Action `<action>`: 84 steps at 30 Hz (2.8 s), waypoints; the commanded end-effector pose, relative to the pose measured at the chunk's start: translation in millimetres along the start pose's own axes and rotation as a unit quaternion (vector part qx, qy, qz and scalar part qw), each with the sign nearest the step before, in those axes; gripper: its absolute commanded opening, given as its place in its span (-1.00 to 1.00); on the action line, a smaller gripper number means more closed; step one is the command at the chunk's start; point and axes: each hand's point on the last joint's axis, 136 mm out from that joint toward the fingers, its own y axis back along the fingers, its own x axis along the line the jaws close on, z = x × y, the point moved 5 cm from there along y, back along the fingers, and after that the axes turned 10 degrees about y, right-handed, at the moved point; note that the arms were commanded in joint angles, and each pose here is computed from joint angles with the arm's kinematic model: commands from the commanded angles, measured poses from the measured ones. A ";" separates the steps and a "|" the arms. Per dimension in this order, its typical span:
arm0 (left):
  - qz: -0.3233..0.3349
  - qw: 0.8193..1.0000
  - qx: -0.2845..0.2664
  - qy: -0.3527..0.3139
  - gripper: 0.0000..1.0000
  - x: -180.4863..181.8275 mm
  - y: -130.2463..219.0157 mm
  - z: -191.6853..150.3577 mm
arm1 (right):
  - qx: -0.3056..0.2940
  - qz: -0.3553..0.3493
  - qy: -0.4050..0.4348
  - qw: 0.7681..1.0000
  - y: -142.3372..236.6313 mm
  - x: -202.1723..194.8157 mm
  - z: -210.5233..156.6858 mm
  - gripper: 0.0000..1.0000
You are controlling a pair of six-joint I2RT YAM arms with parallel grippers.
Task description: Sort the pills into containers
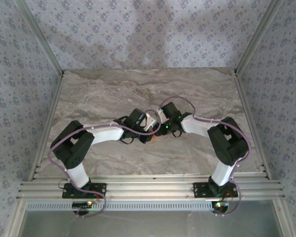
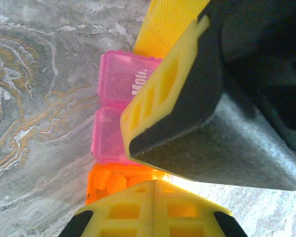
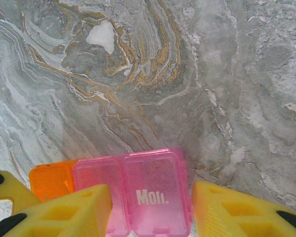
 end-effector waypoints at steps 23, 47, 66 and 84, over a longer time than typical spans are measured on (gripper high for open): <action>0.031 0.999 0.043 -0.009 -1.00 12.2 -8.6 -29.8 | 0.048 -0.007 -0.009 0.999 -10.3 -4.8 -17.4 -0.06; 0.136 0.920 -0.367 0.018 0.50 36.5 183.1 63.6 | -0.151 0.006 0.003 0.989 125.2 7.4 104.0 0.34; 0.353 0.803 -0.477 0.054 0.99 128.3 298.8 1.4 | -0.295 -0.327 -0.201 0.875 274.6 -144.1 36.9 1.00; 0.359 0.828 -0.420 0.097 0.98 202.9 207.6 -38.6 | -0.253 -0.498 -0.198 0.805 212.7 -194.1 -81.9 1.00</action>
